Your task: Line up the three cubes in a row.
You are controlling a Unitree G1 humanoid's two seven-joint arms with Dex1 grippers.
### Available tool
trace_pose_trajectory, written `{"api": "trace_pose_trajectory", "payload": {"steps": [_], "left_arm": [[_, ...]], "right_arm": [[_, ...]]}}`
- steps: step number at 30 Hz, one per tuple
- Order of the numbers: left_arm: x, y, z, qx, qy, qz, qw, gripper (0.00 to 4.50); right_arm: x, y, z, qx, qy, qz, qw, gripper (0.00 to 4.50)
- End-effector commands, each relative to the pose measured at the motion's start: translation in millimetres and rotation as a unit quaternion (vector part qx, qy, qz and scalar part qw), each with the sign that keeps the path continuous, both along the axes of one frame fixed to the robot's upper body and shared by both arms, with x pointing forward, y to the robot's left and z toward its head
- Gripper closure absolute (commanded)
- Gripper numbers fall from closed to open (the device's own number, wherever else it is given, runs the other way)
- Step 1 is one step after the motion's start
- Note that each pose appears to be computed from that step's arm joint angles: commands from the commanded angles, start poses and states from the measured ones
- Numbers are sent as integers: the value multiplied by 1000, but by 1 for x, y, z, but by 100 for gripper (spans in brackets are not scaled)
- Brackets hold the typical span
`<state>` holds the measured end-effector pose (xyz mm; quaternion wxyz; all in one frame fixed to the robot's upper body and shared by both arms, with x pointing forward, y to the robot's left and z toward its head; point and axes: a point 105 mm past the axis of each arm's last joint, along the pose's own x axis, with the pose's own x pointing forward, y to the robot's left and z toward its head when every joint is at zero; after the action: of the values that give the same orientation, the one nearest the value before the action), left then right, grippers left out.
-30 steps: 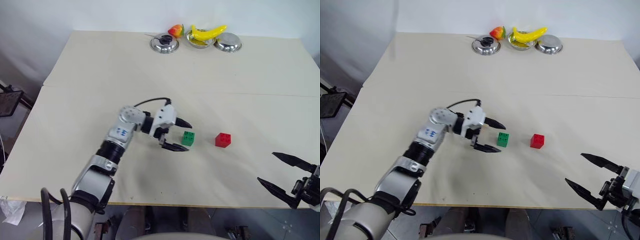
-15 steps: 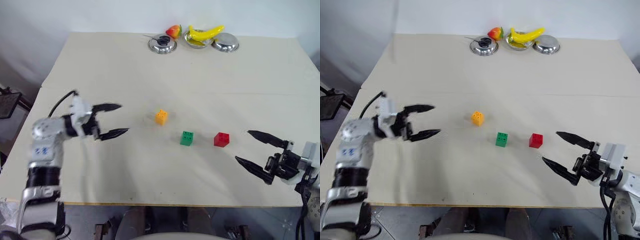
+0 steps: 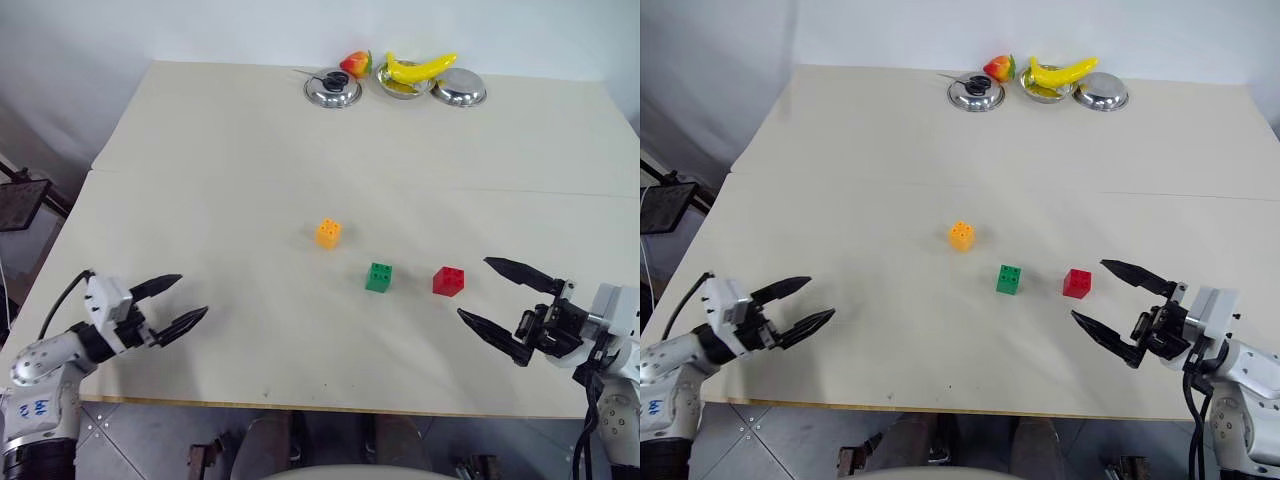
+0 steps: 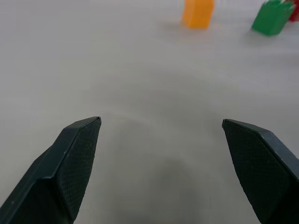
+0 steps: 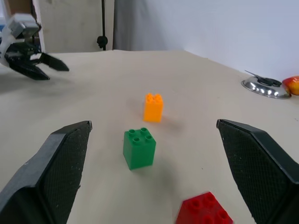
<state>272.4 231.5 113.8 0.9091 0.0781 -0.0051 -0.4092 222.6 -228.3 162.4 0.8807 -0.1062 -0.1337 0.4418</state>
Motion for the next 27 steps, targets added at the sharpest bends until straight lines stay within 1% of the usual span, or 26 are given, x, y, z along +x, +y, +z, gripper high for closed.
{"api": "trace_pose_trajectory", "payload": {"steps": [1, 4, 6, 8, 10, 11, 15, 18, 21, 24, 27], "left_arm": [[16, -39, 21, -6, -21, -33, 999, 12], [32, -73, 28, -21, -4, -45, 999, 12], [42, -94, 29, -8, 1, -46, 999, 12], [53, -103, 26, -6, 20, -22, 1000, 12], [61, -121, 25, -16, 30, -28, 999, 12], [64, -129, 22, -10, 35, -35, 999, 12], [81, -147, 18, -10, 34, -20, 999, 12], [89, -166, 21, -23, 23, -31, 999, 12], [94, -186, 14, -20, 31, -42, 998, 12], [100, -194, 12, -22, 34, -30, 999, 12], [103, -198, 12, -28, 39, -23, 999, 64]], "right_arm": [[-5, -15, 9, -25, -20, -21, 999, 0], [-9, -22, 7, -33, -15, -33, 999, 0], [-10, -24, 7, -34, -17, -41, 998, 0], [-12, -23, 7, -33, -19, -44, 998, 0], [-14, -21, 7, -30, -21, -49, 998, 0], [-15, -20, 7, -30, -22, -50, 998, 0], [-18, -15, 5, -31, -22, -54, 998, 0], [-19, -14, 5, -29, -24, -60, 997, 0], [-20, -11, 4, -27, -25, -63, 997, 0], [-21, -9, 4, -25, -26, -67, 997, 0], [-22, -8, 3, -24, -25, -71, 997, 0]]}}
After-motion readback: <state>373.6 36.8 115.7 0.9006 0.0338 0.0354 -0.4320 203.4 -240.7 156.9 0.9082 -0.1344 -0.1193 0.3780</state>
